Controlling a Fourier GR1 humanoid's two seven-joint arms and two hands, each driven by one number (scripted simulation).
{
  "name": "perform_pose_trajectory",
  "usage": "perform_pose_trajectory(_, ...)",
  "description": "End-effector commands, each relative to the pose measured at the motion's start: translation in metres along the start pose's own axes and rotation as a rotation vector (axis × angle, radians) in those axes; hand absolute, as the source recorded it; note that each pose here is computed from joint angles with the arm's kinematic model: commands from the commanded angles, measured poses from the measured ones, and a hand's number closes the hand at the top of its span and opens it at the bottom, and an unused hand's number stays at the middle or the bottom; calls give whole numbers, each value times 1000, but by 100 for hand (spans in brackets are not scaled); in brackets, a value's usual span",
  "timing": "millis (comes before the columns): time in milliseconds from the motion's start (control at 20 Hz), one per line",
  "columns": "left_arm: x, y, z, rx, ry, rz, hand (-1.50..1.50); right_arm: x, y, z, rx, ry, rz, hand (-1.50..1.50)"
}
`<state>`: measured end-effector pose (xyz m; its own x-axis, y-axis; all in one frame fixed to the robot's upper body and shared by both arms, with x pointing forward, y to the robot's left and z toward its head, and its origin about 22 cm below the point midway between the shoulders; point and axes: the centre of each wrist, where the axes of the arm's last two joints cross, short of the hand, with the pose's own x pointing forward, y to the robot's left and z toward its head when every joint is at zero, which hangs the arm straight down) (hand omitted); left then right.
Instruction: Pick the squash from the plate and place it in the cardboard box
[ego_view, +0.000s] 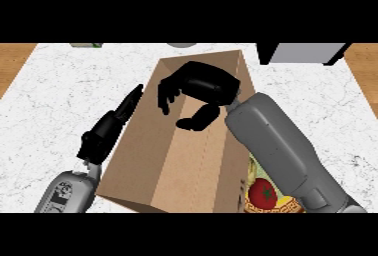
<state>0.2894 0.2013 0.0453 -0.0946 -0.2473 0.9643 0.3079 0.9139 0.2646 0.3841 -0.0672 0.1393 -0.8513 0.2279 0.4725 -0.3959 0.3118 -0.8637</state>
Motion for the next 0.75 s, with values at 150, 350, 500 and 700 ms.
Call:
perform_pose_trajectory(150, 2, 16, 5, 13, -24, 2, 0, -19, 38, -8, -6, -7, -187, -150)
perform_pose_trajectory(350, -7, 0, 6, -16, -9, -1, 0, -37, 28, 9, -163, -22, -419, -150)
perform_pose_trajectory(500, -1, 1, 0, -21, -16, -5, 0, -48, 15, 16, -272, -20, -568, -150)
perform_pose_trajectory(700, 1, -3, 2, -23, -22, -2, 0, -70, -17, 42, -337, -33, -714, -150)
